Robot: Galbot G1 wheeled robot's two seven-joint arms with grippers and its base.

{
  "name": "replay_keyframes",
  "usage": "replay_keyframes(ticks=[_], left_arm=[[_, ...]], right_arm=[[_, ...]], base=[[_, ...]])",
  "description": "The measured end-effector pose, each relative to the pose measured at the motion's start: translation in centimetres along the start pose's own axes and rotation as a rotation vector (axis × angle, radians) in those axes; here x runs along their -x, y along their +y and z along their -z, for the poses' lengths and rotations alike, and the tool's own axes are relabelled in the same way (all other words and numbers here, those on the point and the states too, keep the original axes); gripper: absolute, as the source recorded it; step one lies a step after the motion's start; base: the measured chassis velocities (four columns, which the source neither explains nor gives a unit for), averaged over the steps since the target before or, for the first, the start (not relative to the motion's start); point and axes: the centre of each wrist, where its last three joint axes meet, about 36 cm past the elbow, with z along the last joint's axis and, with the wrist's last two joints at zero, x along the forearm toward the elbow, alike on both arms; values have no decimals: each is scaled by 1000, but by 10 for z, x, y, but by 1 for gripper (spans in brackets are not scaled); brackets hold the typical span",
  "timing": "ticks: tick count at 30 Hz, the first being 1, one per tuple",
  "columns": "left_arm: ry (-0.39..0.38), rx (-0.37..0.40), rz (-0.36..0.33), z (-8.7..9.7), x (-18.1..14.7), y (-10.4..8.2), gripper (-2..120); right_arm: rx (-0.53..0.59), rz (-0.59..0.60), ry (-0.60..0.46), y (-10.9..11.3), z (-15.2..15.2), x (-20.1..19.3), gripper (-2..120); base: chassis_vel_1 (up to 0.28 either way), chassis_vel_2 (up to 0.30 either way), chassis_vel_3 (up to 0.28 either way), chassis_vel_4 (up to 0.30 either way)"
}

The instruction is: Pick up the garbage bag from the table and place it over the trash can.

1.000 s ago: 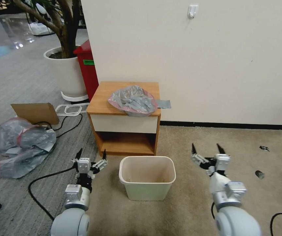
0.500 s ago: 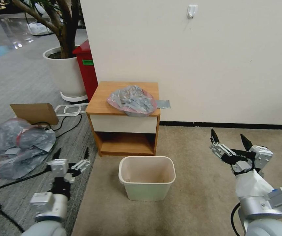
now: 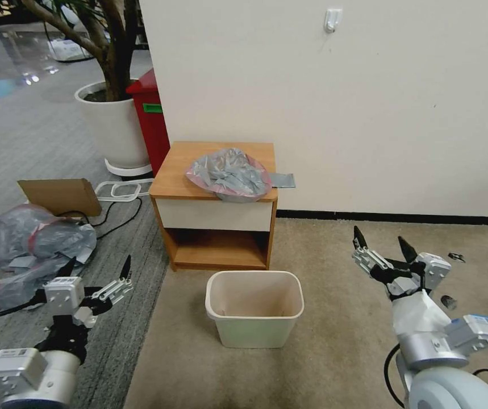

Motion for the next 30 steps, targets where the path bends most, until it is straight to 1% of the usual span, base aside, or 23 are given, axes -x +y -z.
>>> replay_keyframes(ticks=[2,3,4,6,7,8,10,11,12,14,15,16,17,18,20,21,22,23,25,26,27,29,30], left_arm=[[3,-6,-8,0,0,1,100],[3,-8,-10,0,1,1,100],[3,-8,-10,0,1,1,100],[3,-8,-10,-1,1,2,100],[3,-8,-9,-1,1,2,100],[3,-8,-9,-1,1,2,100],[13,-27,-11,-2,-1,2,100],[22,-41,-10,-3,-2,3,100],[22,-41,-10,-3,-2,3,100],[25,-47,-10,-4,-3,3,100],[25,-47,-10,-4,-3,3,100],[25,-48,-10,-4,-3,3,100],[25,-48,-10,-4,-3,3,100],[25,-51,-10,-4,-3,4,100],[25,-72,-22,-2,-3,9,100],[24,-77,-26,-2,-3,10,100],[23,-82,-29,-1,-3,11,100],[23,-82,-29,-1,-3,11,100],[23,-84,-31,-1,-3,12,100],[23,-84,-31,-1,-3,12,100],[23,-84,-31,-1,-3,12,100],[23,-84,-30,-1,-3,12,100],[26,-82,-18,-1,-4,15,100]], right_arm=[[178,34,22,-1,-3,21,100],[249,47,27,-1,-4,33,100],[249,47,27,-1,-4,33,100],[317,63,27,-3,-7,51,100],[362,74,30,-4,-11,67,100],[362,74,30,-4,-11,67,100],[419,72,49,-3,-18,85,100],[481,63,75,-1,-27,103,100],[481,63,75,-1,-27,103,100],[565,44,116,3,-43,130,100],[580,41,123,4,-46,135,100],[625,40,138,8,-52,150,100],[625,40,138,8,-52,150,100],[672,45,148,14,-57,165,100],[729,54,157,23,-61,189,100],[746,57,160,27,-62,199,100],[773,56,166,34,-66,218,100],[773,56,166,34,-66,218,100],[789,48,176,38,-72,235,100],[791,37,187,41,-80,247,100],[791,37,187,41,-80,247,100],[782,30,197,43,-91,258,100],[768,29,203,45,-98,265,100]], base=[[0,0,0,0],[0,0,0,0],[0,0,0,0],[0,0,0,0],[0,0,0,0],[0,0,0,0],[0,0,0,0],[0,0,0,0],[0,0,0,0],[0,0,0,0],[0,0,0,0],[0,0,0,0],[0,0,0,0],[0,0,0,0],[0,0,0,0],[0,0,0,0],[0,0,0,0],[0,0,0,0],[0,0,0,0],[0,0,0,0],[0,0,0,0],[0,0,0,0],[0,0,0,0]])
